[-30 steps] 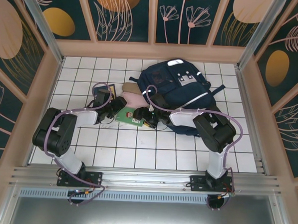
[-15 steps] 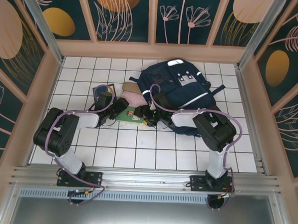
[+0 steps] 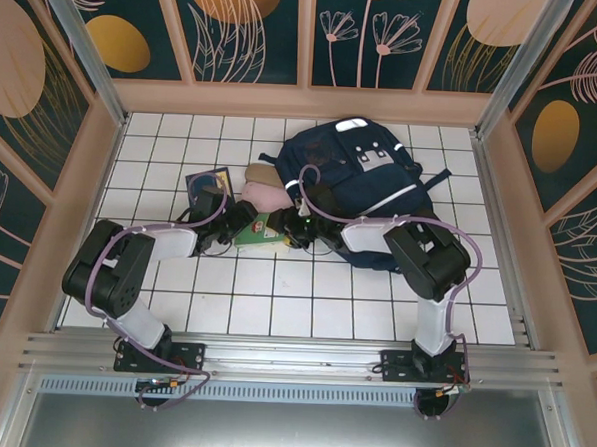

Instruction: Pack the student bag

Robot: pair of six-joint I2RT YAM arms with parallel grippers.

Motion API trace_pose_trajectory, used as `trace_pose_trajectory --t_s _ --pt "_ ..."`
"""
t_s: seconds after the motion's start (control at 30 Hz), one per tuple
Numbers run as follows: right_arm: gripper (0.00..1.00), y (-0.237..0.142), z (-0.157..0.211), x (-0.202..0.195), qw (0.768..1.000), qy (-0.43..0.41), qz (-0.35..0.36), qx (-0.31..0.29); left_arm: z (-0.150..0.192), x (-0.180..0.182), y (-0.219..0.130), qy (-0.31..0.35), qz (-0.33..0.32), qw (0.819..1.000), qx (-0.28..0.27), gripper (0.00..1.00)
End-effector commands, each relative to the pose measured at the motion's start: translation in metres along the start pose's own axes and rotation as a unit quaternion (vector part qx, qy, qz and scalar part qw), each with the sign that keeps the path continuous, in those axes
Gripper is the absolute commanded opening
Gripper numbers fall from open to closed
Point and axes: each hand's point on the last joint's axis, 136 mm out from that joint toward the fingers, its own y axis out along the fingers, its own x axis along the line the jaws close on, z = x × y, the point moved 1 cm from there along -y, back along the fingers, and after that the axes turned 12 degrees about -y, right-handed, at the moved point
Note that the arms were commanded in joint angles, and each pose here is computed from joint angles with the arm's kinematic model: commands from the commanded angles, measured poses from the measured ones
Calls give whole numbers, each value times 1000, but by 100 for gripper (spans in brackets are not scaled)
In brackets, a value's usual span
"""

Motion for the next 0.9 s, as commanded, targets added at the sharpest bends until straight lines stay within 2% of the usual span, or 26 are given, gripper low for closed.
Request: trace_pose_trajectory --t_s 0.0,0.07,0.13,0.23,0.4,0.53,0.67,0.87 --pt "50 9 -12 17 1000 -20 -23 -5 12 3 -5 -9 -4 1000 25 72" --pt "44 10 -15 20 999 -20 -25 -5 15 2 -6 -12 -1 999 31 72" --pt "34 11 -18 23 999 -22 -26 -7 14 2 -9 -9 -4 1000 29 72" --pt "26 7 -20 28 999 -27 -28 -10 6 -4 -21 1 -14 1000 7 73" --pt "24 0 -24 39 999 -30 -44 -11 -20 -19 -50 20 -42 998 -45 77" --pt "24 -10 -29 57 997 -34 -70 -16 -39 -22 -78 20 -38 996 -74 79" --pt "24 -26 -39 79 994 -44 -91 -32 -44 -9 -91 -1 -36 997 -66 84" --pt "25 -47 -48 109 990 -57 -121 -49 -24 -12 -82 -49 28 998 -4 85"
